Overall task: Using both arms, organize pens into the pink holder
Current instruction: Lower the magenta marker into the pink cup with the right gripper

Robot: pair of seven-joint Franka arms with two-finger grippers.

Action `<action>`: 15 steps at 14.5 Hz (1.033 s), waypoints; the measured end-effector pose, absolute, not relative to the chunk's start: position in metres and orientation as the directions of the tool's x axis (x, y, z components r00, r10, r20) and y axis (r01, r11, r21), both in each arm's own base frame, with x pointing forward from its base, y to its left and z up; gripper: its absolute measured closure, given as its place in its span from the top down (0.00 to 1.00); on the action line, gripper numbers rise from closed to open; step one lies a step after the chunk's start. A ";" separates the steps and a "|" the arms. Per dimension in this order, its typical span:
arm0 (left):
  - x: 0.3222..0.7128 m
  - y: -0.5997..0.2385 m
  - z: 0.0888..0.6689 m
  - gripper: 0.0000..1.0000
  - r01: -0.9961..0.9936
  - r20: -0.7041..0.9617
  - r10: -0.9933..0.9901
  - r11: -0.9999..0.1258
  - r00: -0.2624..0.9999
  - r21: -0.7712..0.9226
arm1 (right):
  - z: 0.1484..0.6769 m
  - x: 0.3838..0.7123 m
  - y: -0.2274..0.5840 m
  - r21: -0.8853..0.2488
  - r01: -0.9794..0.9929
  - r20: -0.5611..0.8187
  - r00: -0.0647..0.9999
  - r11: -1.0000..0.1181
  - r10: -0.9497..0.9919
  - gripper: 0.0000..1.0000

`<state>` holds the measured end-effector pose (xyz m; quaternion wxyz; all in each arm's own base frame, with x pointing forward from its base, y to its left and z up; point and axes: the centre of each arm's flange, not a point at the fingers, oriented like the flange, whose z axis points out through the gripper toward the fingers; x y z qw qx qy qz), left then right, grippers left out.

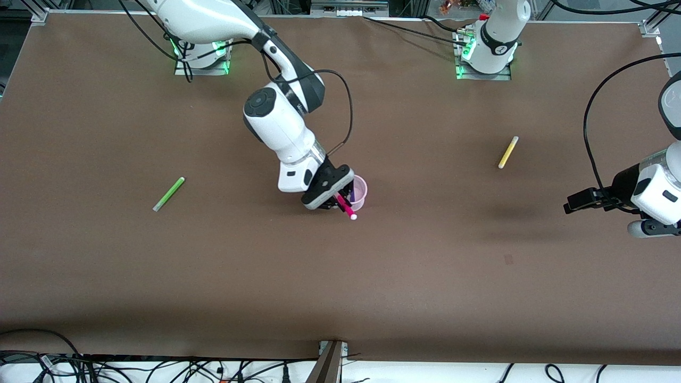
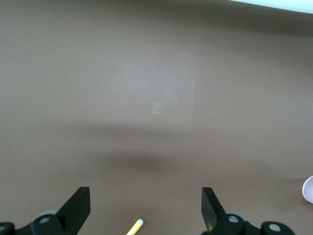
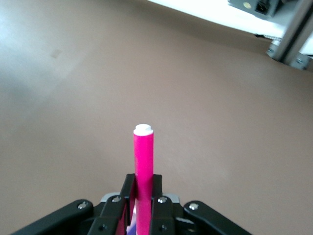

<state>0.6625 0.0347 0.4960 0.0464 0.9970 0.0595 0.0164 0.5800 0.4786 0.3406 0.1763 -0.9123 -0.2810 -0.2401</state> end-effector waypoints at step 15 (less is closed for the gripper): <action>0.659 0.062 0.539 1.00 0.108 0.147 0.110 -0.994 0.983 0.024 | 0.295 0.549 0.512 -0.149 0.596 0.629 0.673 -0.789 0.390 0.17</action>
